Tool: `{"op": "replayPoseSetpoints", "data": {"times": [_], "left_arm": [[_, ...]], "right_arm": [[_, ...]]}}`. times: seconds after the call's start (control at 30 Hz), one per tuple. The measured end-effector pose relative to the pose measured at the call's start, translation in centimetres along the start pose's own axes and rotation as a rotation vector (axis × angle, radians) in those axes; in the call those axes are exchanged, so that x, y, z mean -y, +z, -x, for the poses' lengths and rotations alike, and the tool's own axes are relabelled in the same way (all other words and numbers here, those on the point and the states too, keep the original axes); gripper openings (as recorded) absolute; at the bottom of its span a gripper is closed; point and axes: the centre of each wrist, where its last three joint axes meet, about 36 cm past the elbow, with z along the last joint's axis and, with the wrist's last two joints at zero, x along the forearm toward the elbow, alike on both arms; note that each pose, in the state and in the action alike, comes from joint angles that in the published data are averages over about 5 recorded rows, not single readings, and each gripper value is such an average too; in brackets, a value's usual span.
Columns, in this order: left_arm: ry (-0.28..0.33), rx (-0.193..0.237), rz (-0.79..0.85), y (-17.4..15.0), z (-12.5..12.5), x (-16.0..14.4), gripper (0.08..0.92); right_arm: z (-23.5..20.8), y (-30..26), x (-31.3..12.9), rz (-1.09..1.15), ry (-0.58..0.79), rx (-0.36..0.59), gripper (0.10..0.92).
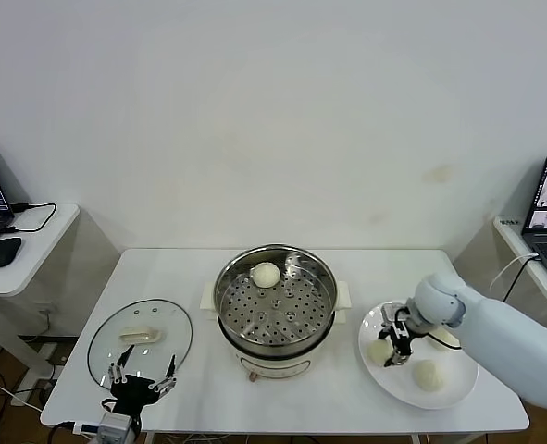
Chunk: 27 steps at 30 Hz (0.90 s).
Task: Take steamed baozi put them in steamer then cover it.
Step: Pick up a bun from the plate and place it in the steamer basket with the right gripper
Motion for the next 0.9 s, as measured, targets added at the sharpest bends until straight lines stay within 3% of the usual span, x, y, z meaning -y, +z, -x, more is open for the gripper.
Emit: {"op": "replayPoseSetpoints", "data": {"times": [0.23, 0.43, 0.7, 0.9], "left_arm": [[0.001, 0.008, -0.004, -0.1, 0.4, 0.2, 0.823], [0.005, 0.017, -0.002, -0.4, 0.7, 0.3, 0.823], [-0.001, 0.035, 0.000, -0.9, 0.7, 0.0, 0.823], [-0.009, 0.043, -0.003, -1.2, 0.3, -0.4, 0.823]], "right_arm": [[-3.7, 0.0, 1.2, 0.005, 0.023, -0.001, 0.552], [-9.3, -1.9, 3.9, -0.015, 0.064, 0.024, 0.552], [-17.8, -7.7, 8.2, -0.058, 0.114, 0.107, 0.551], [-21.4, -13.3, 10.6, -0.104, 0.126, 0.157, 0.552]]}}
